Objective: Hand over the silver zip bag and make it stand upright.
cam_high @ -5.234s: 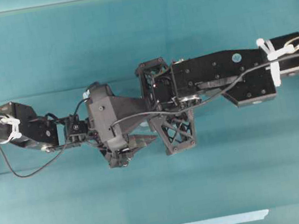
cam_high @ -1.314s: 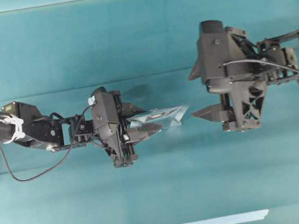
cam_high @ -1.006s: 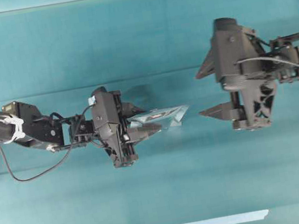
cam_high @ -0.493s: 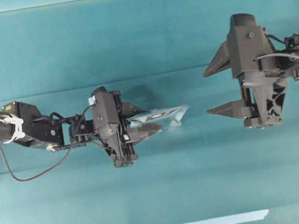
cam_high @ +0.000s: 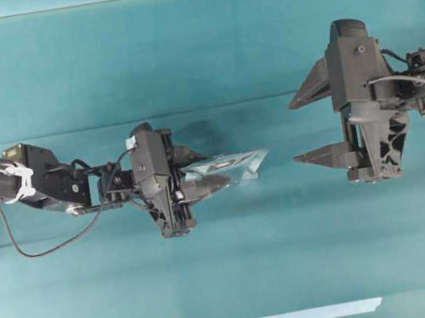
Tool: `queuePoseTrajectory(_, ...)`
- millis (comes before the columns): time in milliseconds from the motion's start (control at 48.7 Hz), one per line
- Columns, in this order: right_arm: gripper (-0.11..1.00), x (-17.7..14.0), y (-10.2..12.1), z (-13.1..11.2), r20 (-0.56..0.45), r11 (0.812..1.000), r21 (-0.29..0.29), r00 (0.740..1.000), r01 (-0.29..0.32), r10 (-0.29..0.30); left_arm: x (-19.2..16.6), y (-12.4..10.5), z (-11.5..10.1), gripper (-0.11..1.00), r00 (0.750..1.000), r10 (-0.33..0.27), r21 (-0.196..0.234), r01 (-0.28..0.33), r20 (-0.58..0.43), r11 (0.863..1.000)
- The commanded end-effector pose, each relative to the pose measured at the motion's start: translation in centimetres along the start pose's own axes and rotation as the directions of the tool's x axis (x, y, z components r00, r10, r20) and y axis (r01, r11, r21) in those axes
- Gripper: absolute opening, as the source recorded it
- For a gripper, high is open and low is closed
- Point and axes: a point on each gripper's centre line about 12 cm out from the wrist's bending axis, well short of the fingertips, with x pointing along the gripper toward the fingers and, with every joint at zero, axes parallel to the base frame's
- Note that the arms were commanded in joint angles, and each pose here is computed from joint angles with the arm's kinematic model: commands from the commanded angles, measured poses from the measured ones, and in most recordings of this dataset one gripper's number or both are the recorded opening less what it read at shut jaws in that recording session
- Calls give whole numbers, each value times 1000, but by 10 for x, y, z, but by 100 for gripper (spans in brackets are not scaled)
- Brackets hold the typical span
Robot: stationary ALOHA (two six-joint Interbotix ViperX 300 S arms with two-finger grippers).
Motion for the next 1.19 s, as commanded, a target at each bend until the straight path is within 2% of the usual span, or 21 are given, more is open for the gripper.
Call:
queuePoseTrajectory(0, 90, -6, -1, 5, 31, 1000, 10, 1000, 0, -1, 0, -2, 6, 29, 1000, -5, 4, 5, 18, 1000)
queuePoseTrajectory(1170, 90, -3, 1, 2, 15, 1000, 5, 1000, -3, 3, 1, -2, 4, 29, 1000, -5, 4, 5, 3, 1000)
